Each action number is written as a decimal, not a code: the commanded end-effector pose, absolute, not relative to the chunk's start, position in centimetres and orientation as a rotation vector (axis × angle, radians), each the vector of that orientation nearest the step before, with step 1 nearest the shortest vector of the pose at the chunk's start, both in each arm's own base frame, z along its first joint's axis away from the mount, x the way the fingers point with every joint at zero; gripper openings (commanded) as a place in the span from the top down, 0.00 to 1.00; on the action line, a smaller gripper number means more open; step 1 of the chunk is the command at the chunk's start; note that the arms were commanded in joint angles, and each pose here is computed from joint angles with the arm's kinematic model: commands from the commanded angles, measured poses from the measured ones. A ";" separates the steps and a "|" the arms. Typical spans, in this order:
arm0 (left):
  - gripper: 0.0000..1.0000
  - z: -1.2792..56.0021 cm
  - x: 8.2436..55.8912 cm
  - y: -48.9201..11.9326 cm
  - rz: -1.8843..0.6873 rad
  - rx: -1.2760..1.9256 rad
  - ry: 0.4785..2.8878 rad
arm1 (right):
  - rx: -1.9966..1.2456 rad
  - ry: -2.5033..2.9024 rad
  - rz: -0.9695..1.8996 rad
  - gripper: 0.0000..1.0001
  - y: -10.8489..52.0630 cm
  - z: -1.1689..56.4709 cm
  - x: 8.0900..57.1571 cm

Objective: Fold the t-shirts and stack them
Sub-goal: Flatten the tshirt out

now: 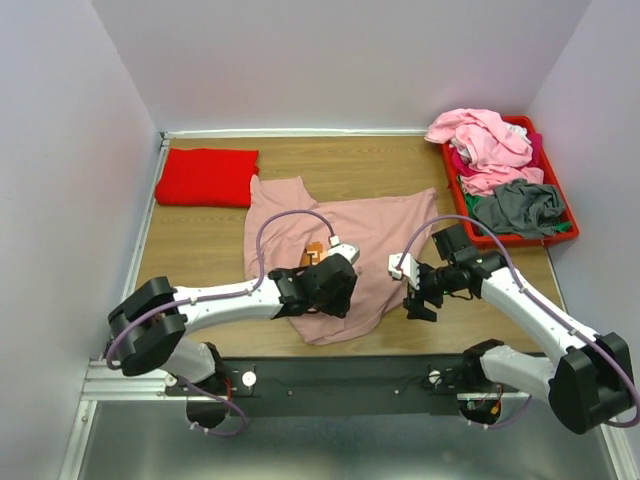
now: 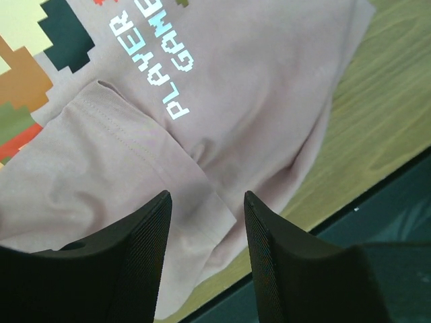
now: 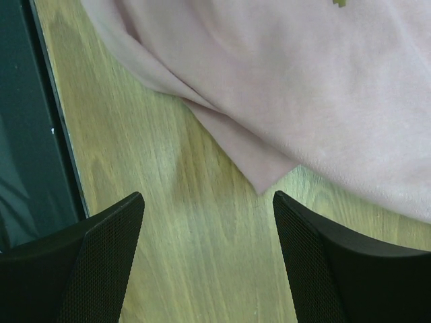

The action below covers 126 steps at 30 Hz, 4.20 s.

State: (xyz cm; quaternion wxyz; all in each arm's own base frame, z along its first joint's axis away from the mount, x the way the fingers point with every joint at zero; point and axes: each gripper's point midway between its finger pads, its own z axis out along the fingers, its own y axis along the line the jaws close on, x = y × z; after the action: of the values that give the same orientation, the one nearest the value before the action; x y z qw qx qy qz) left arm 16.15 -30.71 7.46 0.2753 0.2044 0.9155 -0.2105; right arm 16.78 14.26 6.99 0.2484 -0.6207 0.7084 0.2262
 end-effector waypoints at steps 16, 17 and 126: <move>0.95 4.1 17.3 -30.2 -0.235 0.541 2.465 | -1.653 1.956 0.591 0.16 14.0 6.6 17.3; 0.99 4.1 17.2 -30.1 -0.232 0.541 2.466 | -1.654 1.957 0.592 0.16 14.0 6.6 17.3; 0.27 24.8 10.1 -20.4 -0.920 0.336 2.119 | -1.186 2.288 0.171 0.45 7.7 12.2 24.8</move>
State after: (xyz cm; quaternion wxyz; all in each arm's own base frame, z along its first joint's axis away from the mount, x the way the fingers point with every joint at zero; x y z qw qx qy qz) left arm 6.84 -21.80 22.38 0.3084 0.1654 0.8441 -0.4062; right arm 19.84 6.83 10.99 0.2037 -0.5176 0.8289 0.0586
